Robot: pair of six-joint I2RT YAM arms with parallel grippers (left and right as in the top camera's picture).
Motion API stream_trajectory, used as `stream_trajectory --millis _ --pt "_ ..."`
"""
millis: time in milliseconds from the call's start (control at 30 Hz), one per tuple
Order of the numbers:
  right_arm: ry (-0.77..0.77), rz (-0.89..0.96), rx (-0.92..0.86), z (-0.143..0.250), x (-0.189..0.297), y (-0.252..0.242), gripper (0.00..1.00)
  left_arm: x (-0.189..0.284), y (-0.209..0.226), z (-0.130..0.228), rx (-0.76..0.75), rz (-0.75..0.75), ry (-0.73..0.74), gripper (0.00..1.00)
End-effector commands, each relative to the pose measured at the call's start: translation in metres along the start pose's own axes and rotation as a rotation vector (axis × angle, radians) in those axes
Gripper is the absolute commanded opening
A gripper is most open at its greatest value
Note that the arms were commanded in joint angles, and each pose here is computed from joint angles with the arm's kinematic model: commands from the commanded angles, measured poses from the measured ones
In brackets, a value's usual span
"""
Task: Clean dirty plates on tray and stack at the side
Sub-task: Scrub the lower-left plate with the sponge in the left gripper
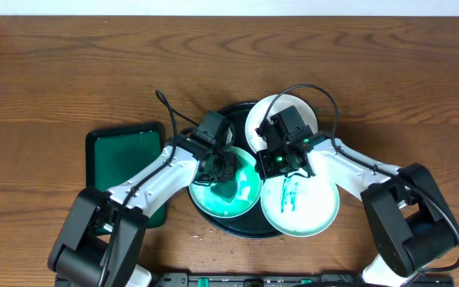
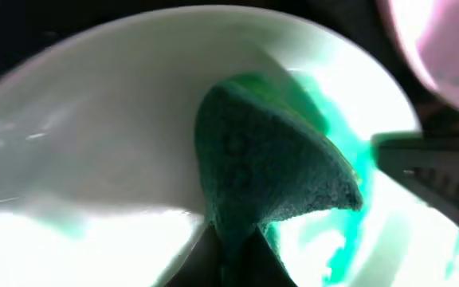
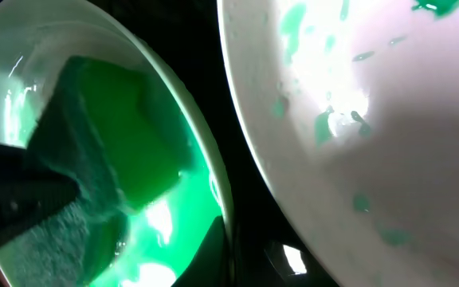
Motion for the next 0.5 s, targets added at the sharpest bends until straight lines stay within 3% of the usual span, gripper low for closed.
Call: stream_trajectory --millis 0,100,233,467 --pt "0.012 0.035 0.004 0.004 -0.003 -0.008 0.01 0.001 0.050 0.006 0.013 -0.291 -0.003 0.07" --pt "0.013 0.036 0.004 0.005 -0.003 -0.008 0.01 0.012 0.077 0.000 0.065 -0.482 -0.061 0.07" --pt "0.013 0.036 0.004 0.005 -0.003 -0.008 0.01 0.024 0.093 -0.009 0.086 -0.606 -0.125 0.07" --pt "0.012 0.035 0.005 0.004 -0.003 -0.008 0.01 0.029 0.075 -0.029 0.073 -0.543 -0.180 0.07"
Point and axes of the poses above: each gripper's point midway between its finger pads, its own x axis back along the fingers, its own y axis along the line the jaws close on, z = x × y, the point moved 2 cm from there along x, back along the fingers, and after that the axes turned 11 degrees about -x, right-handed, at the moved point
